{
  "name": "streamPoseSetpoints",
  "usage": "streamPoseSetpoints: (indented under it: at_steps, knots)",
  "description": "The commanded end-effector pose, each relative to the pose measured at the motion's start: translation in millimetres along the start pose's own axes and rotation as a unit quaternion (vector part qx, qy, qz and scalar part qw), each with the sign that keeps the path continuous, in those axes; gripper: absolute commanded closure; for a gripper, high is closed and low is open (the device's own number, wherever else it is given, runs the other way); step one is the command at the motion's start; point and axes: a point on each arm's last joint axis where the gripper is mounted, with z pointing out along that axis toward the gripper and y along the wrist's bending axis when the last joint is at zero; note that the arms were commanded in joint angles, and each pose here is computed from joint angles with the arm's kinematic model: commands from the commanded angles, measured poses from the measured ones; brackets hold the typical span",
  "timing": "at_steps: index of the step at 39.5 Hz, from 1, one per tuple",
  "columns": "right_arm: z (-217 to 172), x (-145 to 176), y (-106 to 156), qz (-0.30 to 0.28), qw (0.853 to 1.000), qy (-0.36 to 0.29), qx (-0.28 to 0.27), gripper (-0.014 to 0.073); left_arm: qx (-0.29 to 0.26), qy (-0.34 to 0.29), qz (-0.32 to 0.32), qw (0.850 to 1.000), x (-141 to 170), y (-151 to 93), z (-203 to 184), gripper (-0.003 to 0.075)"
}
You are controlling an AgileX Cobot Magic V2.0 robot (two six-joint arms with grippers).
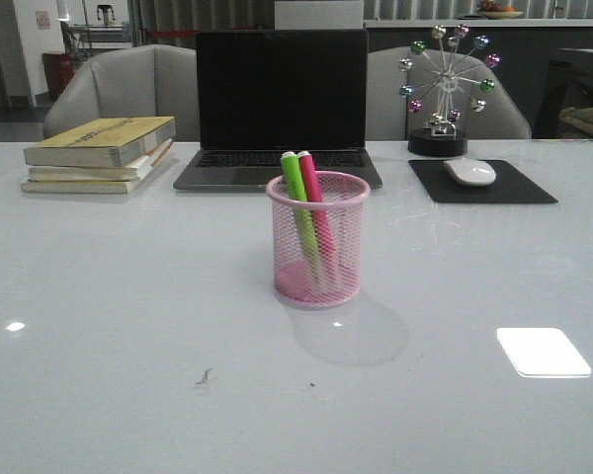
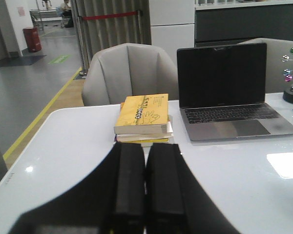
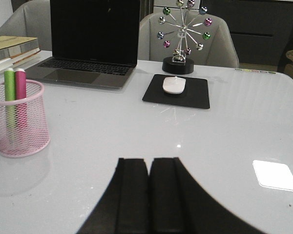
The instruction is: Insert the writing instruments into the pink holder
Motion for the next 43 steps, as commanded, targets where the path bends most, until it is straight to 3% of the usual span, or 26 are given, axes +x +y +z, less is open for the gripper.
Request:
streamPoseSetpoints:
  at_steps: [1,11,22,28,43]
  knots:
    - [-2,-8,0,-0.004,0.999,-0.051,0.003,0.0557,-0.011,-0.059,-0.002,0.998,0,1,-11,0.0621]
    - [-2,-8,0,-0.004,0.999,-0.051,0.003,0.0557,-0.012,-0.089,-0.002,0.996,56,-2,-27,0.0621]
    - [-2,-8,0,-0.004,0.999,-0.051,0.003,0.0557,-0.007,-0.122,-0.003,0.993,101,-5,-14,0.0621]
    - [-2,-8,0,-0.004,0.999,-0.051,0.003,0.0557,-0.007,-0.092,-0.003,0.996,106,-5,-13,0.0621]
    - [-2,-8,0,-0.004,0.999,-0.051,0.003,0.0557,-0.007,-0.089,-0.003,0.996,106,-5,-13,0.0621]
